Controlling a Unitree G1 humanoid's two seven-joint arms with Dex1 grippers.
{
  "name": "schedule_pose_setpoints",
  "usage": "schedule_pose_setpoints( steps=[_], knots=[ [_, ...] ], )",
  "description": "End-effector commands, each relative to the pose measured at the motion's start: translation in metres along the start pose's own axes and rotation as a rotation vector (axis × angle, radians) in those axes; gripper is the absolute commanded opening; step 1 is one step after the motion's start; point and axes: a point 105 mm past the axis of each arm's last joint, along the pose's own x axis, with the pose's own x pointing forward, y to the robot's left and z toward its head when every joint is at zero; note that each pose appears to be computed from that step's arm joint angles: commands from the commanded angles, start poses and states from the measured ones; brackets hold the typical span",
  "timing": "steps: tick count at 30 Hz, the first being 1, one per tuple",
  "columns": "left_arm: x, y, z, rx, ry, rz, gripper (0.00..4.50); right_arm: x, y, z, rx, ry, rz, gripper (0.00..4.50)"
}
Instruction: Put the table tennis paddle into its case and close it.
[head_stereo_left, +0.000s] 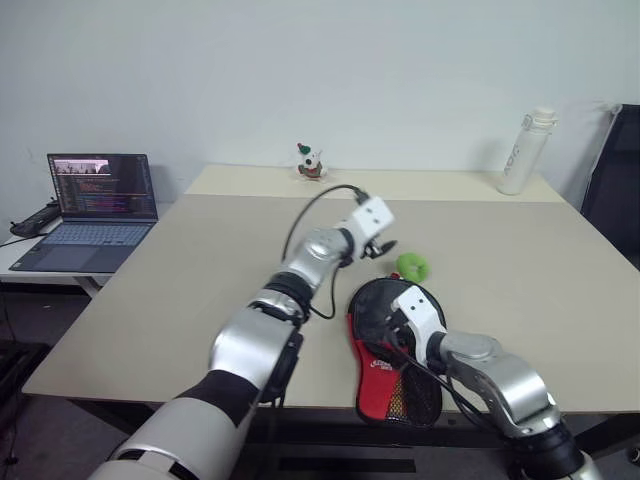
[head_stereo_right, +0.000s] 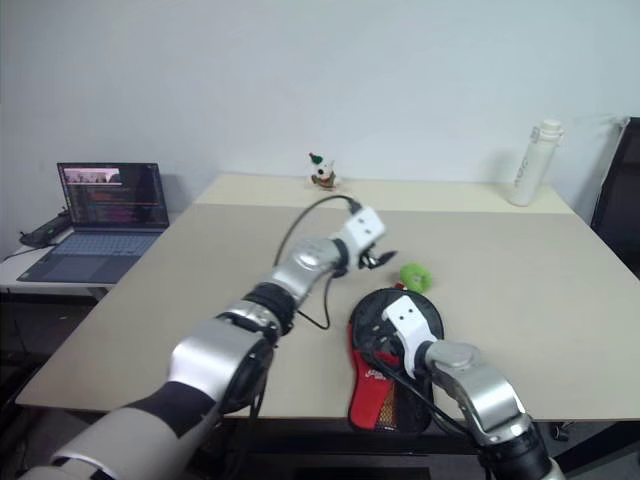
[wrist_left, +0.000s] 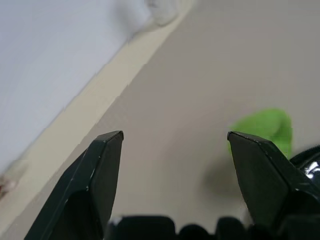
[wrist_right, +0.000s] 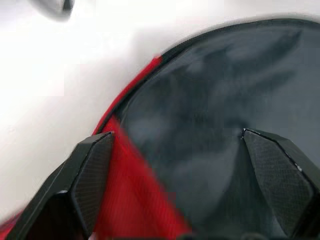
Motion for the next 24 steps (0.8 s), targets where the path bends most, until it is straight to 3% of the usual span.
schedule_pose_setpoints(
  steps=[1, 6, 12, 18, 24],
  knots=[
    [-0.02, 0.015, 0.001, -0.116, -0.092, -0.006, 3.62, -0.019, 0.012, 0.011, 0.003, -0.035, 0.093, 4.5],
    [-0.072, 0.022, -0.023, -0.521, -0.216, -0.045, 3.62, -0.05, 0.008, 0.031, -0.052, -0.085, 0.123, 4.5],
    [-0.096, -0.021, -0.032, -0.668, -0.185, -0.055, 3.62, -0.073, -0.027, 0.043, -0.006, -0.14, 0.016, 4.5],
    [-0.084, -0.054, -0.027, -0.596, -0.144, -0.155, 3.62, -0.072, -0.085, 0.032, 0.078, -0.138, -0.232, 4.5],
    [-0.062, -0.081, -0.022, -0.445, -0.124, -0.303, 3.62, -0.067, -0.092, 0.021, 0.064, -0.101, -0.225, 4.5]
  ],
)
